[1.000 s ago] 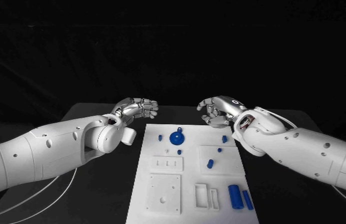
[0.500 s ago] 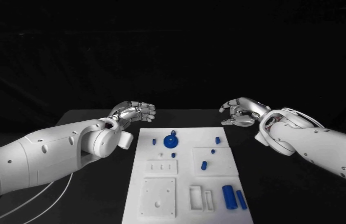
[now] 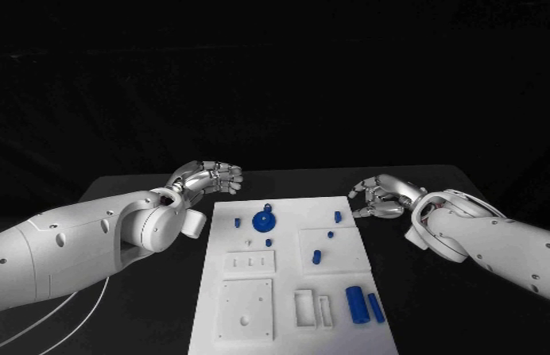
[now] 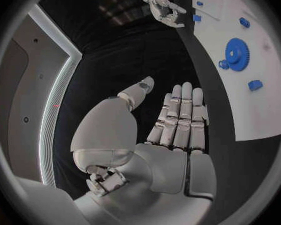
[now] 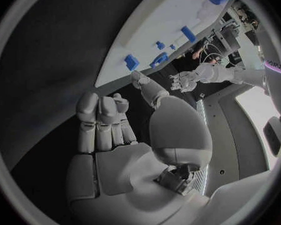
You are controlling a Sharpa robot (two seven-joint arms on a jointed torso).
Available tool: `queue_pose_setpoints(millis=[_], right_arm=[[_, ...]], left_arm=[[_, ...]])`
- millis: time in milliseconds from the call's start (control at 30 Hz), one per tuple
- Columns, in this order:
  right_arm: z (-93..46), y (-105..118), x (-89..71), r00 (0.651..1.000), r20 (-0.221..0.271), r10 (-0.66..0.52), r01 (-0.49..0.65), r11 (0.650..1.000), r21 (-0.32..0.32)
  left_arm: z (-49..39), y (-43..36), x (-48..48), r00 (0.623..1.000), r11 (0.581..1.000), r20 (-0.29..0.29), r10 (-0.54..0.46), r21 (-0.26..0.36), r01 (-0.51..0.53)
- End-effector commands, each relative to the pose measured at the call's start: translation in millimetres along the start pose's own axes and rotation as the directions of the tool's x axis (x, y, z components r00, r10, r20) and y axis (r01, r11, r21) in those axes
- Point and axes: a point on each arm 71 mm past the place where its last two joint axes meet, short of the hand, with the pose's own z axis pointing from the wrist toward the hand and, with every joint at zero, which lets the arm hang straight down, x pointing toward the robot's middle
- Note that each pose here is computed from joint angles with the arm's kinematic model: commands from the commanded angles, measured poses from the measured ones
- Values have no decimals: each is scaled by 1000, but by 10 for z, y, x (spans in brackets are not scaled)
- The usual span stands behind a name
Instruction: Assemble the parts on the task board
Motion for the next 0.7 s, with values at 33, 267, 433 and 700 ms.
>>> queue_pose_setpoints(millis=[33, 267, 433, 700], right_arm=[[15, 26, 84, 999, -33, 22, -23, 999, -23], [49, 61, 168, 999, -46, 27, -29, 999, -28], [68, 63, 224, 998, -56, 27, -28, 999, -26], [82, 62, 329, 997, -77, 19, -20, 1000, -22]], left_arm=[[-4, -13, 35, 1000, 1000, -24, -4, 19, 4], [-6, -2, 47, 1000, 1000, -28, -6, 18, 6], [-5, 2, 51, 1000, 1000, -29, -7, 16, 7], [-7, 5, 47, 1000, 1000, -29, -7, 15, 7]])
